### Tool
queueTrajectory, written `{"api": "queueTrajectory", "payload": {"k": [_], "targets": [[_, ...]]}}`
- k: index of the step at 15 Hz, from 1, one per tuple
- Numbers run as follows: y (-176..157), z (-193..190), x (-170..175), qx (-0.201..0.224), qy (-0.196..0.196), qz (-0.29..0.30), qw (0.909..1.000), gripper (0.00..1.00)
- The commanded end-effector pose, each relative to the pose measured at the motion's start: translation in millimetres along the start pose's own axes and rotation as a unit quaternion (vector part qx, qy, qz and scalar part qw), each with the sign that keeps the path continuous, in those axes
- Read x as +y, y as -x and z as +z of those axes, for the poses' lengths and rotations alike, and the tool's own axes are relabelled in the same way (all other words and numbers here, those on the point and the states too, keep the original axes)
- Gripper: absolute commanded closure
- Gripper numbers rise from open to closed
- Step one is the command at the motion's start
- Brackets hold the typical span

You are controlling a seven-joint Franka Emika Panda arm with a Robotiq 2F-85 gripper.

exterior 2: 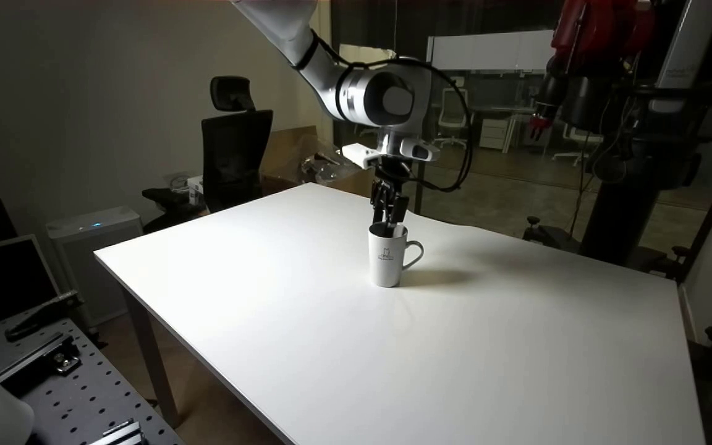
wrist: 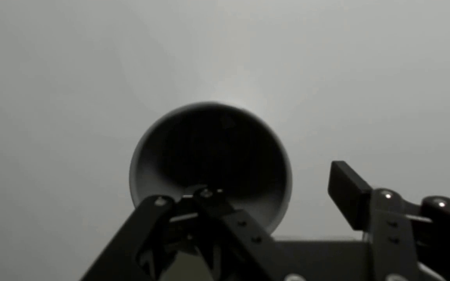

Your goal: Move the mug slightly to the right

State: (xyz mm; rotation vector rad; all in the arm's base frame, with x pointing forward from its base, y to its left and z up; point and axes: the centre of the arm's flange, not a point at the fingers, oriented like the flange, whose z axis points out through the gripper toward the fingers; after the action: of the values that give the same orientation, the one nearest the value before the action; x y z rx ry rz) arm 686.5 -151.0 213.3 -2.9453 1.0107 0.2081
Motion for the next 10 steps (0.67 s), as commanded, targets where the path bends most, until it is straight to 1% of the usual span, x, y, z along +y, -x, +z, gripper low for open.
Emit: {"api": "queueTrajectory", "payload": {"k": [1,5,8,9,10], "targets": [[6.5,-22.3,-3.4,0.001,-0.003,0.015,0.9999,0.01],[29.7,-53.8,-13.5,0.011,-0.012,0.018,0.9997,0.0],[48.5,-77.1,-23.9,-0.003,-0.021,0.016,0.9996,0.0],[24.9,-58.5,-23.2,0.009,-0.013,0.002,0.9999,0.0],[31.1,-66.2,-26.5,0.005,-0.015,0.001,0.9999,0.0]]}}
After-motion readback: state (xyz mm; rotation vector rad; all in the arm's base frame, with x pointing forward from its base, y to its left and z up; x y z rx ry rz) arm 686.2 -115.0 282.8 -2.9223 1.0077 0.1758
